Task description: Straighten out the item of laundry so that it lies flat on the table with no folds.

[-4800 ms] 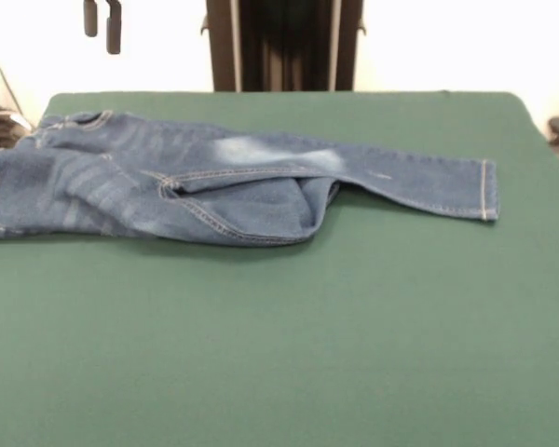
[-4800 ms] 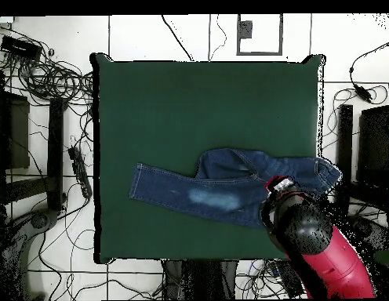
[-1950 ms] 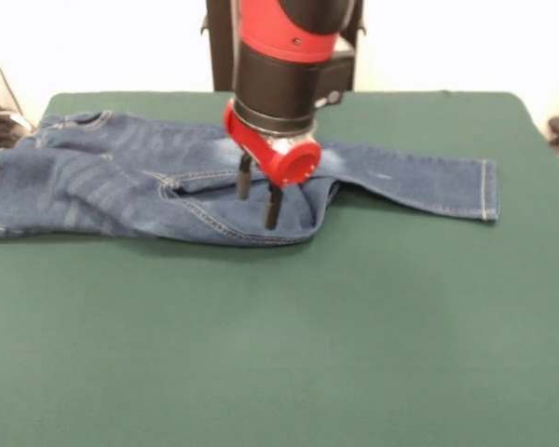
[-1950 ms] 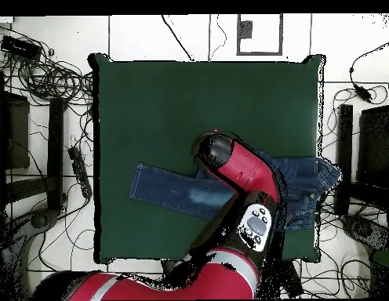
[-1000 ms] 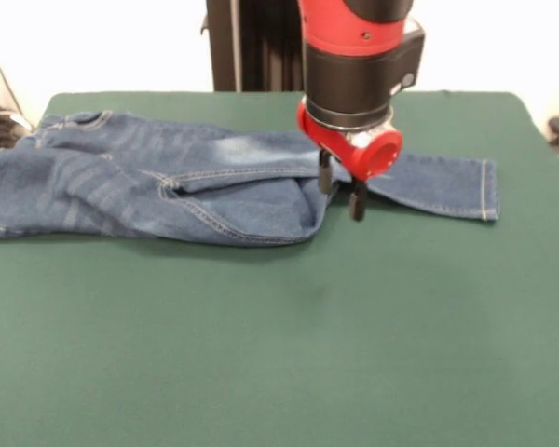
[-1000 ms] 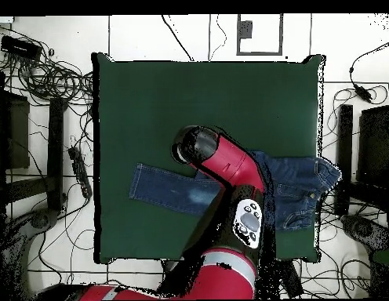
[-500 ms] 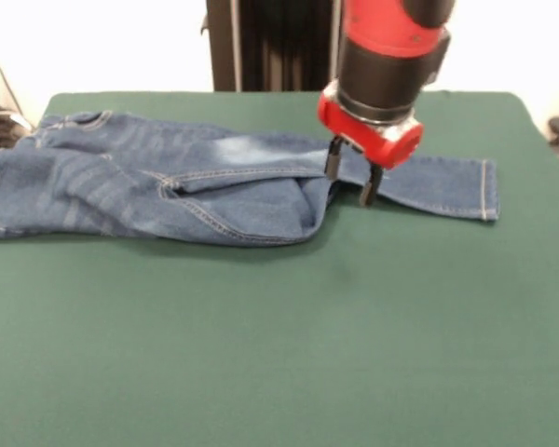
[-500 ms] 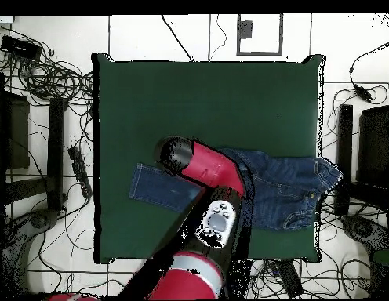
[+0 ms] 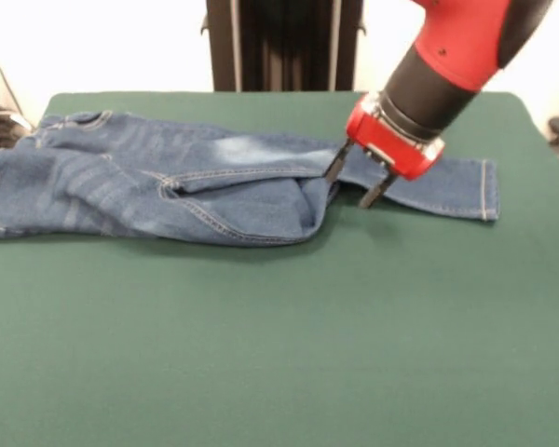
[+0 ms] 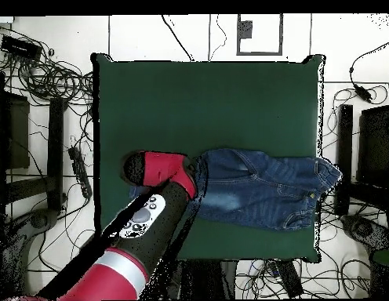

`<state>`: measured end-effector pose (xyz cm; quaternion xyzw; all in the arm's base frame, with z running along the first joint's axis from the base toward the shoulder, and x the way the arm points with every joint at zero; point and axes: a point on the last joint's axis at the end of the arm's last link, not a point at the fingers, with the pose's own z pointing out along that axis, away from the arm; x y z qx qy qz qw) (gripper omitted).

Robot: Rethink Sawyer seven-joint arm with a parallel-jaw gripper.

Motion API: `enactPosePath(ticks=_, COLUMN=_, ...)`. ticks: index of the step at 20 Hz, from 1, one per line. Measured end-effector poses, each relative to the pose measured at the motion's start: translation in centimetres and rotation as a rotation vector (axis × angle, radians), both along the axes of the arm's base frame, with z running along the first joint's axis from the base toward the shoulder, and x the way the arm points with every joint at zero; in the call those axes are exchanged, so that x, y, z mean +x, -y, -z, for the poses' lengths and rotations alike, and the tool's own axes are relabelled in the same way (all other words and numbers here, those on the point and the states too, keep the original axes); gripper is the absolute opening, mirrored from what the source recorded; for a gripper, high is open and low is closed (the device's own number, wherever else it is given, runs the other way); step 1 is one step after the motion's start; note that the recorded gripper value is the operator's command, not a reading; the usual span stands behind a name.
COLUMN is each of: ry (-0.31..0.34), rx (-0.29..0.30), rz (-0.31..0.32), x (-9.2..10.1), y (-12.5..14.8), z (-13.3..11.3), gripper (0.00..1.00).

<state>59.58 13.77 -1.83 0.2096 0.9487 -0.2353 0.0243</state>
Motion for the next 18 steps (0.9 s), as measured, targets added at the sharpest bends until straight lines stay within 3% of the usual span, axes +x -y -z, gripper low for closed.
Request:
enactPosePath(ticks=4, ry=-0.012, rx=-0.06, rz=-0.045, x=0.0, y=0.5, z=1.4, gripper=1.0)
enactPosePath(ticks=11, ry=-0.026, rx=-0.199, rz=-0.097, x=0.6, y=3.9, z=3.0, gripper=1.0)
enactPosePath(ticks=18, ry=-0.03, rx=-0.227, rz=-0.107, x=0.6, y=4.5, z=3.1, gripper=1.0)
